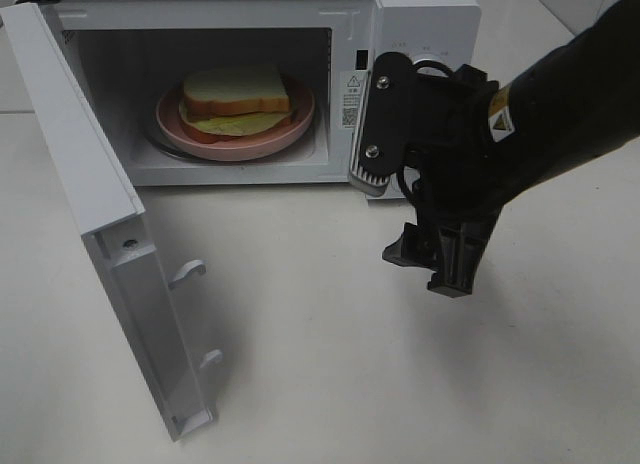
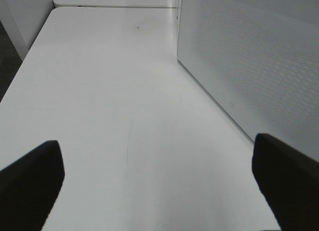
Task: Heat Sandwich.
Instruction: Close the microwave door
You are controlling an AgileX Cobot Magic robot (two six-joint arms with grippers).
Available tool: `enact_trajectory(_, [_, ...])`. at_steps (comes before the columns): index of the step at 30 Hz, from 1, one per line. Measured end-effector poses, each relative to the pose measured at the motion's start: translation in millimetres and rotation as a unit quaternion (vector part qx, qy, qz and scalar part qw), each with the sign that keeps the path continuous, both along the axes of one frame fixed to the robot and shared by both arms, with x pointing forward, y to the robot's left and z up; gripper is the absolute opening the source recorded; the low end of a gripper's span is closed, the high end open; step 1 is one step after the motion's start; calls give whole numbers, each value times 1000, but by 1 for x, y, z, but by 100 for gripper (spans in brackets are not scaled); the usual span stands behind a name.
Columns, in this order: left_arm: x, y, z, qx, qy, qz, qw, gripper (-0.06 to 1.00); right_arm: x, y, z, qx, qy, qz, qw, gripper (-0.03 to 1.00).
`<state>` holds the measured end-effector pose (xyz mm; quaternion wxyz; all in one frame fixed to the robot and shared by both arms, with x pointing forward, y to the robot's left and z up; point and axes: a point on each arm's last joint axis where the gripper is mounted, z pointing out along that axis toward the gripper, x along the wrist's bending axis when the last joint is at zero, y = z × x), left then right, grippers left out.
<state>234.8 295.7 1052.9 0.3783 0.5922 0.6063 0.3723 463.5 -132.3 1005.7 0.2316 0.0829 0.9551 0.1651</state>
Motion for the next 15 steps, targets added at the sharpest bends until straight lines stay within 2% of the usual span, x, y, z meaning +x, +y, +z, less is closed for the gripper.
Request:
enact_trajectory(3, [0,0,0,0,0,0,1000,96,-12,-10,11,16,28,-60,998,82])
enact_trajectory(6, [0,0,0,0,0,0,1000,96,-17,-15,18,28,40,-91,995,82])
enact_trajectory(8, [0,0,0,0,0,0,1000,96,-26,-23,27,41,56,-135,988,81])
enact_trajectory(11, [0,0,0,0,0,0,1000,96,-32,-28,33,50,66,-163,983,81])
enact_trajectory(12, [0,0,0,0,0,0,1000,96,-39,-34,40,62,74,-192,977,80])
enact_trajectory(15, [0,0,0,0,0,0,1000,96,-46,-40,46,70,79,-214,971,80])
